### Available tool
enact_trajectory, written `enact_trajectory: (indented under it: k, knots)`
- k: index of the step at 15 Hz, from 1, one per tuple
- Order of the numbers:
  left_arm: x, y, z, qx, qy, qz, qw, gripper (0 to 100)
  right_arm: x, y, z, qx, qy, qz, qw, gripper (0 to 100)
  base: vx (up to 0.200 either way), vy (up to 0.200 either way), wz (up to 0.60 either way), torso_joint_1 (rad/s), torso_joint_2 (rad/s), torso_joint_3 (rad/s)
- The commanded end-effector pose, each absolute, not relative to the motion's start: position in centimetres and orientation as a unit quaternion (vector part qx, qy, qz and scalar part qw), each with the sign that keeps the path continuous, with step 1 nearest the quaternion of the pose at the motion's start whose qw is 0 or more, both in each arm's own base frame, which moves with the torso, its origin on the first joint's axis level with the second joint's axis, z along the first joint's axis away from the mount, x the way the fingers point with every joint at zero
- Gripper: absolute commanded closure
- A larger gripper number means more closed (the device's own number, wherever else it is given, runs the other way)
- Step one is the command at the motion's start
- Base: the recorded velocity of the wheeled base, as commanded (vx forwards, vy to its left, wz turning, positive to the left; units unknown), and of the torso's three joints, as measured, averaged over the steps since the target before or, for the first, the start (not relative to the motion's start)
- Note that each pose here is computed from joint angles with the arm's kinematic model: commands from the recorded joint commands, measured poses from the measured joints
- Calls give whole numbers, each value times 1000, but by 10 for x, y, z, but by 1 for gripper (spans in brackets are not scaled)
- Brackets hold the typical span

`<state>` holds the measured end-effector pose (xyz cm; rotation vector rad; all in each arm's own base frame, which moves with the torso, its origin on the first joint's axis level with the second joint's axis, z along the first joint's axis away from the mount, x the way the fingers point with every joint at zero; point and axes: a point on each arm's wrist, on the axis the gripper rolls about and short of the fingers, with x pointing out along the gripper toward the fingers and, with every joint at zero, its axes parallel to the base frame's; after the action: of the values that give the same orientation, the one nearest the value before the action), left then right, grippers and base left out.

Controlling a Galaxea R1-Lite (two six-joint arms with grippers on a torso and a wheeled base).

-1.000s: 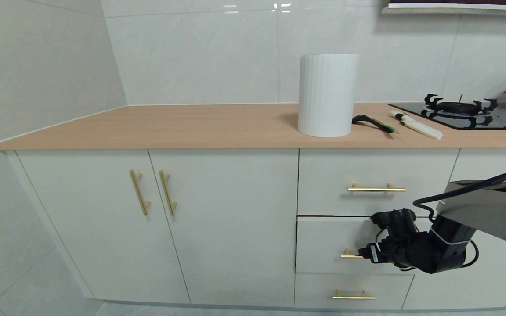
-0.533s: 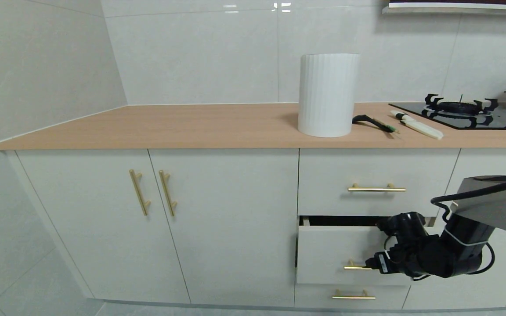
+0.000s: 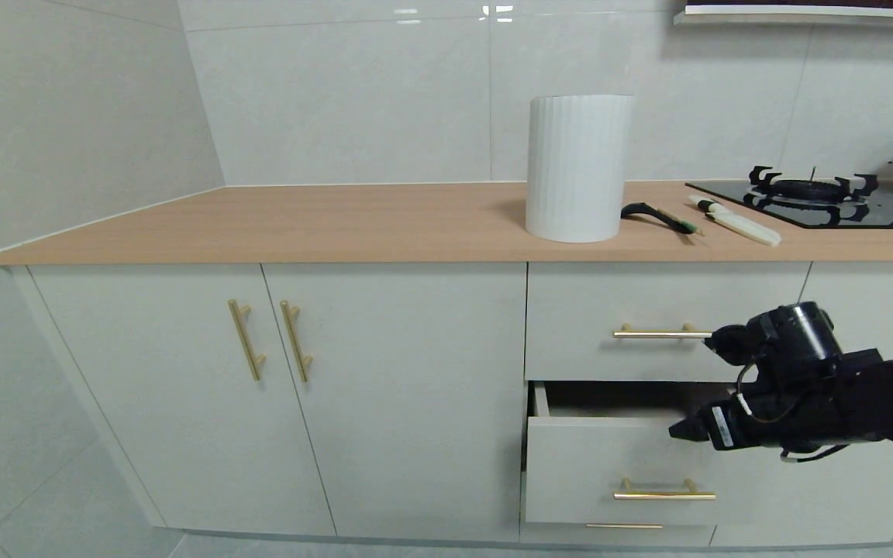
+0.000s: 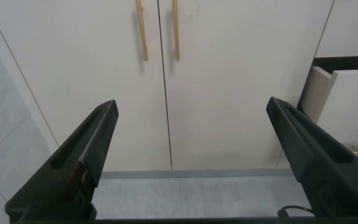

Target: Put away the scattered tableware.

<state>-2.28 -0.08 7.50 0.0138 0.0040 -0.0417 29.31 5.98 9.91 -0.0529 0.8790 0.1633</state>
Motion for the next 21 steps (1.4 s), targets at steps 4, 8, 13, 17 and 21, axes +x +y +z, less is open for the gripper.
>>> enact_trajectory:
  k: [4,8,13,17,21]
  knots:
    - [-23,-1,75,7,2,-21,1000,0,320,74,107,-29,406,83,910,0,0,0,0,0,0,0]
    - [-23,-1,75,7,2,-21,1000,0,346,79,61,-21,413,54,909,0,0,0,0,0,0,0]
    - [-23,-1,75,7,2,-21,1000,0,363,80,25,-20,392,27,919,0,0,0,0,0,0,0]
    - [-23,-1,75,7,2,-21,1000,0,363,79,22,-22,397,27,917,0,0,0,0,0,0,0]
    - [-23,-1,75,7,2,-21,1000,0,357,79,32,-25,404,29,914,0,0,0,0,0,0,0]
